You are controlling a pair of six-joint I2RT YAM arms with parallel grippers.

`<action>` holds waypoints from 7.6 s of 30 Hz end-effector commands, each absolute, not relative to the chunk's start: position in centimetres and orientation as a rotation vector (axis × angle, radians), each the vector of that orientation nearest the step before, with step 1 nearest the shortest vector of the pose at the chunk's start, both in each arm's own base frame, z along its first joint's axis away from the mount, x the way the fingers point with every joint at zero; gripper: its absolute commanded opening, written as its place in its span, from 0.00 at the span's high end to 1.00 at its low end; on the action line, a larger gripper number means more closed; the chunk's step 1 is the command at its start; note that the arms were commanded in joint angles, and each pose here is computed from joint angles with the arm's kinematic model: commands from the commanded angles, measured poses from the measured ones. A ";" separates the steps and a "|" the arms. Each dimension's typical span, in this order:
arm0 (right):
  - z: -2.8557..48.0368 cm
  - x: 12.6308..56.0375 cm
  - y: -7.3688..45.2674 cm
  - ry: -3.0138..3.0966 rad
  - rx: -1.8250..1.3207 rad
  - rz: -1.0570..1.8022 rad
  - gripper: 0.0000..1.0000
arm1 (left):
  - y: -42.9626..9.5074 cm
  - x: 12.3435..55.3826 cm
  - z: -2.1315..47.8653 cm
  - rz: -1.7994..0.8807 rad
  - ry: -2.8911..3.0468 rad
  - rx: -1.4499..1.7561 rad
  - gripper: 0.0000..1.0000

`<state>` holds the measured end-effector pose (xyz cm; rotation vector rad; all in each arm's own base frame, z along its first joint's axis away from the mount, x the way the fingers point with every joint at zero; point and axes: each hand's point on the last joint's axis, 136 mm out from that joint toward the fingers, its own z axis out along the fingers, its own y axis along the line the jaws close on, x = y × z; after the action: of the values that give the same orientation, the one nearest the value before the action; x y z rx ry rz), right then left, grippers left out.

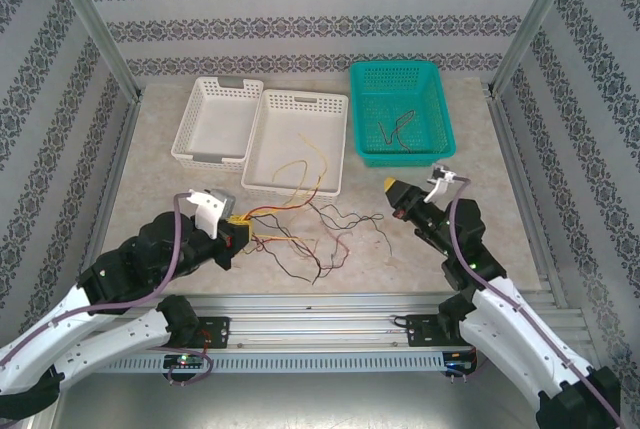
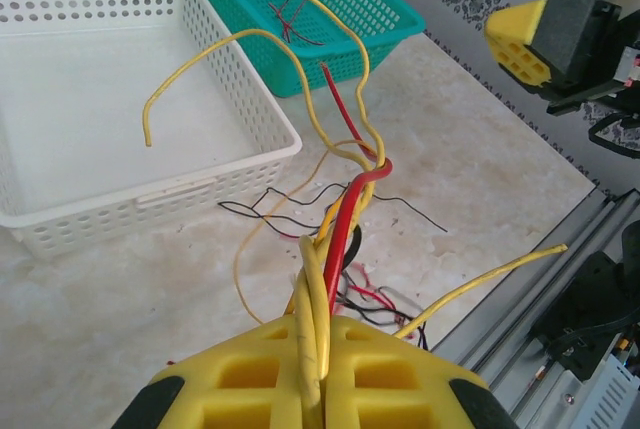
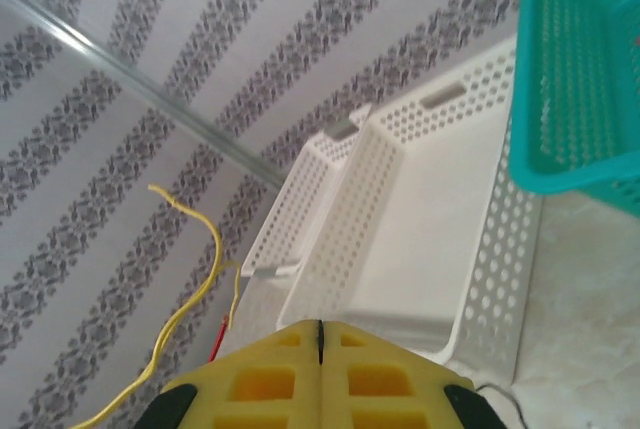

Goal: Untangle the cables

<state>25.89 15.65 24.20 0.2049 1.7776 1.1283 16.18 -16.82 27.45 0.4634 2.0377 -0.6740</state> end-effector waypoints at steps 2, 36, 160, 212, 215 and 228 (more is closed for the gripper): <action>26.8 24.9 18.8 1.750 0.014 1.237 0.63 | -18.3 16.4 27.6 -0.701 2.010 0.518 1.00; 25.6 28.0 18.9 1.802 0.095 0.957 1.00 | -19.6 16.0 25.2 -0.636 2.117 0.699 1.00; 34.3 23.7 1.5 1.499 0.499 0.805 1.00 | -3.9 33.1 44.3 -0.071 1.647 -0.126 1.00; 45.4 31.7 22.3 1.608 -0.281 0.886 1.00 | 1.2 61.0 25.1 -0.152 1.903 -0.279 1.00; 45.2 32.6 22.5 1.616 -0.286 0.850 1.00 | 0.8 61.6 27.3 -0.210 1.851 -0.284 1.00; 44.1 34.6 23.9 1.639 -0.280 0.867 1.00 | 0.5 61.8 30.5 -0.305 1.769 -0.317 1.00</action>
<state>34.66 23.62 41.43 -0.2751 1.7178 0.8581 61.59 0.10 32.61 -0.2783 1.7524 -0.2643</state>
